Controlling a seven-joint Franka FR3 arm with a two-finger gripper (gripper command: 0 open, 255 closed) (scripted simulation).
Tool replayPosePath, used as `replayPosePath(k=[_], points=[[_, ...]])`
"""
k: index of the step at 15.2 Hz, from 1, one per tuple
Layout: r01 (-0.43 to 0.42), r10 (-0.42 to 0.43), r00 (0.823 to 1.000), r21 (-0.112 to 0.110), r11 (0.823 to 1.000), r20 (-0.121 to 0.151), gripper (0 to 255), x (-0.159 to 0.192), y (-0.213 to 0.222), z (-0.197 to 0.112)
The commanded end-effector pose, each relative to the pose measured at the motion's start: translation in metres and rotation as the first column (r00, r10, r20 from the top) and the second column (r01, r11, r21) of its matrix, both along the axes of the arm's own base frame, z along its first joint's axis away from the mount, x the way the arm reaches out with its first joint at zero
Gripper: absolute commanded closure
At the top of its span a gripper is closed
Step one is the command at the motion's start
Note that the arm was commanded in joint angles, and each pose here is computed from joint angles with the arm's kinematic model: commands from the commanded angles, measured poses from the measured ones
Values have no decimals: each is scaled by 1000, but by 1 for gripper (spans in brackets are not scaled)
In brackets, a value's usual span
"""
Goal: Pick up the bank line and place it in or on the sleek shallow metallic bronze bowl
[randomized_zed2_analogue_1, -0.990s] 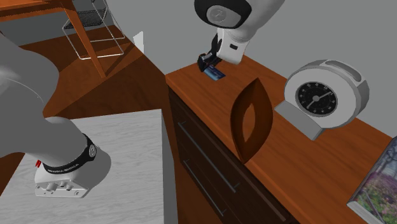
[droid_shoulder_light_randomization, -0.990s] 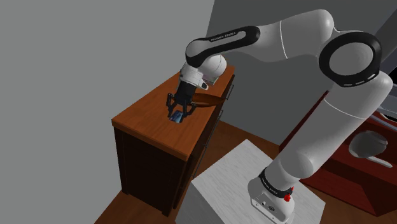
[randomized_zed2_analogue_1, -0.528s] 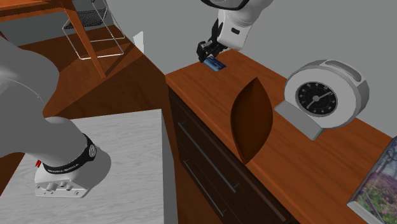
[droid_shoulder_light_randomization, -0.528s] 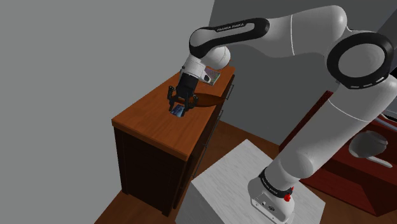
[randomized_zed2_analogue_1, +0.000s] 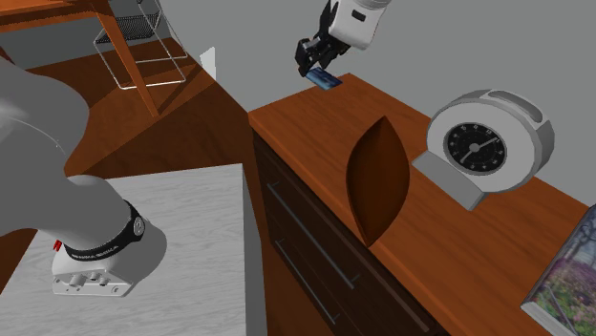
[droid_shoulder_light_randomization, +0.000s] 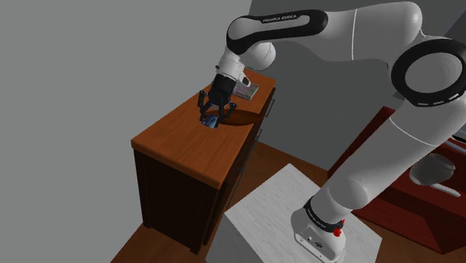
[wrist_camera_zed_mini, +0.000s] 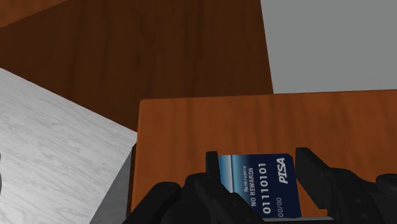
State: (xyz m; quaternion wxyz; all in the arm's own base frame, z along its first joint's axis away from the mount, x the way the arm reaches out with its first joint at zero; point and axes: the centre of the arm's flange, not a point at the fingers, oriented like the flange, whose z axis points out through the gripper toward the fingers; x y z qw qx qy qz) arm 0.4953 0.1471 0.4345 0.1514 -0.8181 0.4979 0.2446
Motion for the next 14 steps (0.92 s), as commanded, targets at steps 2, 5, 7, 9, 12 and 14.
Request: replayPosePath(k=[2,5,7,9,12,14], points=[[0,0,1000,0,1000,0,255,8,-25,6],[0,0,1000,0,1000,0,255,20,-63,9],[0,0,1000,0,1000,0,255,29,-88,11],[0,0,1000,0,1000,0,255,37,-113,13],[0,0,1000,0,1000,0,255,49,-151,16],[0,0,1000,0,1000,0,255,57,-176,18]])
